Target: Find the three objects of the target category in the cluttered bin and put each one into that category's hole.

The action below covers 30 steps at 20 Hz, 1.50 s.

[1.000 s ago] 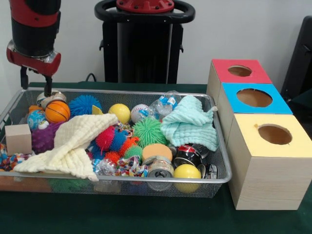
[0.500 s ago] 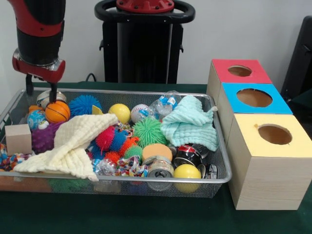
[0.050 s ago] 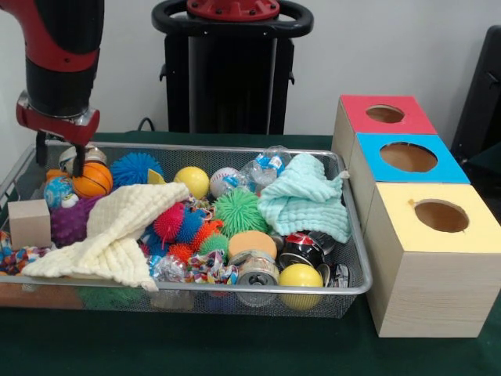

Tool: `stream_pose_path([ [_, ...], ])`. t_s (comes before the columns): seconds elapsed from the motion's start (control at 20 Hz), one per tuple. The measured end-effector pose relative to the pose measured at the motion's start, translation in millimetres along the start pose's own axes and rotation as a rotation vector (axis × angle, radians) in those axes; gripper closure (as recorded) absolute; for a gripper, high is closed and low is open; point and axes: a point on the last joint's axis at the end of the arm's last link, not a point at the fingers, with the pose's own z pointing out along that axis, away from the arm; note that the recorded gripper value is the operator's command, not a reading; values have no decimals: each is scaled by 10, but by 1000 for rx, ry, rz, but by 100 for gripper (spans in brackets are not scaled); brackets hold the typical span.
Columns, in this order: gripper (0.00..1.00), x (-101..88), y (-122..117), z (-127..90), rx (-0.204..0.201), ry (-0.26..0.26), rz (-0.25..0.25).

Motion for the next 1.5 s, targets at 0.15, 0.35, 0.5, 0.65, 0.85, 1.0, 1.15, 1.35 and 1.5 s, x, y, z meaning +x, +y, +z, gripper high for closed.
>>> stream_pose_path([
  [0.15,0,-8,28,51,14,-30,-23],
  [0.35,0,-32,133,66,48,-77,-72],
  [0.5,0,-64,210,35,60,-102,-95],
  [0.65,0,-62,249,64,47,-133,-93],
  [0.85,0,5,120,195,10,-145,-48],
  [1.0,0,76,-59,343,-22,-141,3],
  [1.15,0,167,-277,508,-62,-132,66],
  [1.35,0,150,-329,580,-112,-151,103],
  [1.5,0,154,-323,617,-127,-157,103],
])
